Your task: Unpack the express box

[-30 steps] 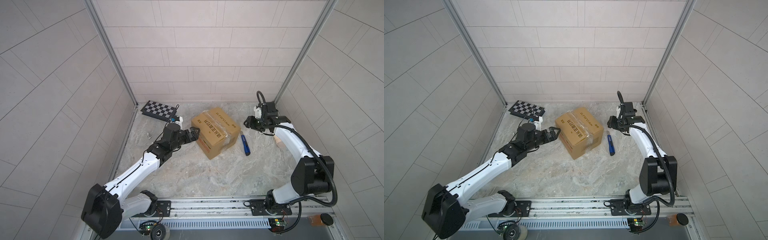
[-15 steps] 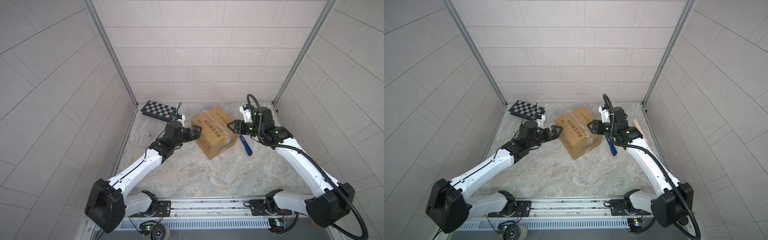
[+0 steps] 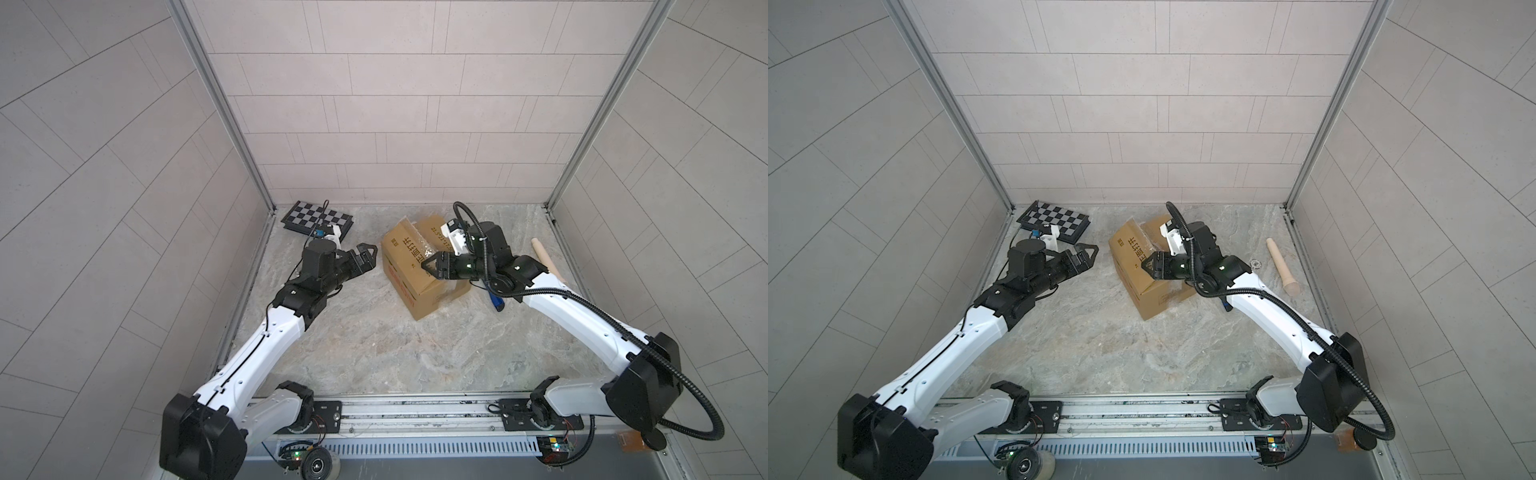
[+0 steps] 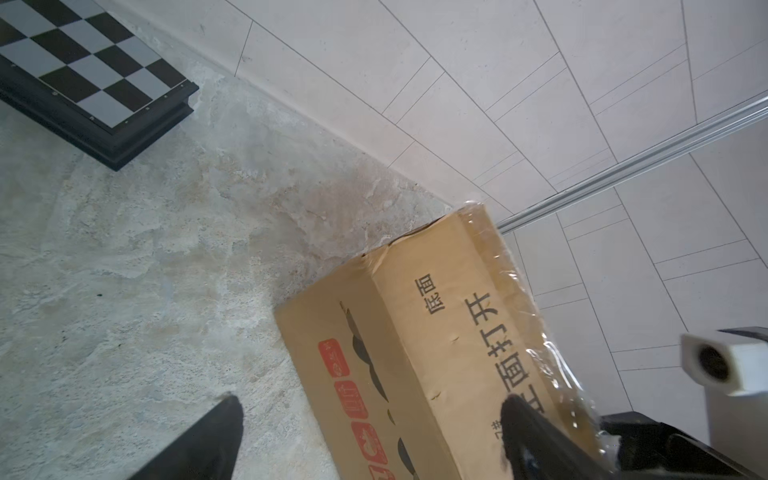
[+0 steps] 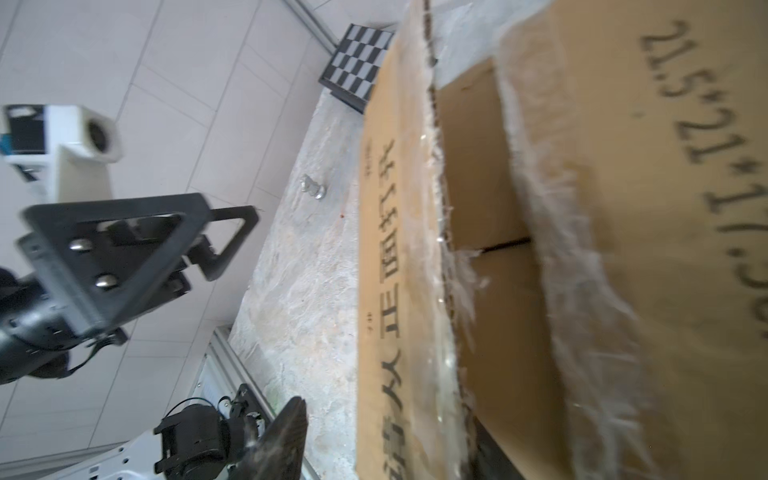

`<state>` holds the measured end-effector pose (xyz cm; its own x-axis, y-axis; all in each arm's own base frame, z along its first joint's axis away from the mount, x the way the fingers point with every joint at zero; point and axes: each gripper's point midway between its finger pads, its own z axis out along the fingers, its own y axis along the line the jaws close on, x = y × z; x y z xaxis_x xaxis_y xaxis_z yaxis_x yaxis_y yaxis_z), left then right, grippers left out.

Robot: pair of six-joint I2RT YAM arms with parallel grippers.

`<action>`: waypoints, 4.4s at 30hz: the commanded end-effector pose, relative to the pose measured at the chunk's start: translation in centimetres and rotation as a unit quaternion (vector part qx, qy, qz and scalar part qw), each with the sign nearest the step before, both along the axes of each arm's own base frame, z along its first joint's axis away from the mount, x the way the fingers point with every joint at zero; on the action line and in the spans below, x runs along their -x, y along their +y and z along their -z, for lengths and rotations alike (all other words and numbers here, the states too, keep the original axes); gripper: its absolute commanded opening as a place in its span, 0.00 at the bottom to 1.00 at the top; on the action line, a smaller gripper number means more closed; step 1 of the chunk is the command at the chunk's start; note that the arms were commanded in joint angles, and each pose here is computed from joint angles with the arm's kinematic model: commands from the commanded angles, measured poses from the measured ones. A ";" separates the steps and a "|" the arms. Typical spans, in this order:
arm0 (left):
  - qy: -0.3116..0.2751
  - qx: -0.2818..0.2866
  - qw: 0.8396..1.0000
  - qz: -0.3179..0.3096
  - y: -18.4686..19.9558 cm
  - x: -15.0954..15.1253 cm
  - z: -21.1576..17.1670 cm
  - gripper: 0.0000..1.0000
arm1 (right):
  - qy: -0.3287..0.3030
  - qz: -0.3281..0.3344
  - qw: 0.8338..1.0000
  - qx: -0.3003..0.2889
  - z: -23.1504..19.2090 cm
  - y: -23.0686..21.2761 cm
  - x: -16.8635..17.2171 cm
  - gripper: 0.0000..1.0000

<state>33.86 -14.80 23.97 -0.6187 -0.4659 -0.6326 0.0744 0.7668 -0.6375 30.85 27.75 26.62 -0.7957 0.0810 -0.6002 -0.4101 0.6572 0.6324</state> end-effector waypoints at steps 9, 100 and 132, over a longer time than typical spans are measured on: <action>-0.030 0.007 0.999 0.021 0.0 0.9 -4.3 1.00 | -0.062 -0.080 0.995 0.022 -2.3 7.2 3.1 0.57; 0.058 -0.034 0.988 0.140 -2.6 0.4 2.9 0.00 | -0.177 0.076 0.878 0.439 -3.1 -4.1 -3.1 0.58; 0.056 -0.050 0.986 0.146 -2.2 1.1 3.1 0.00 | -0.096 0.210 0.789 0.569 0.4 -19.1 -8.0 0.57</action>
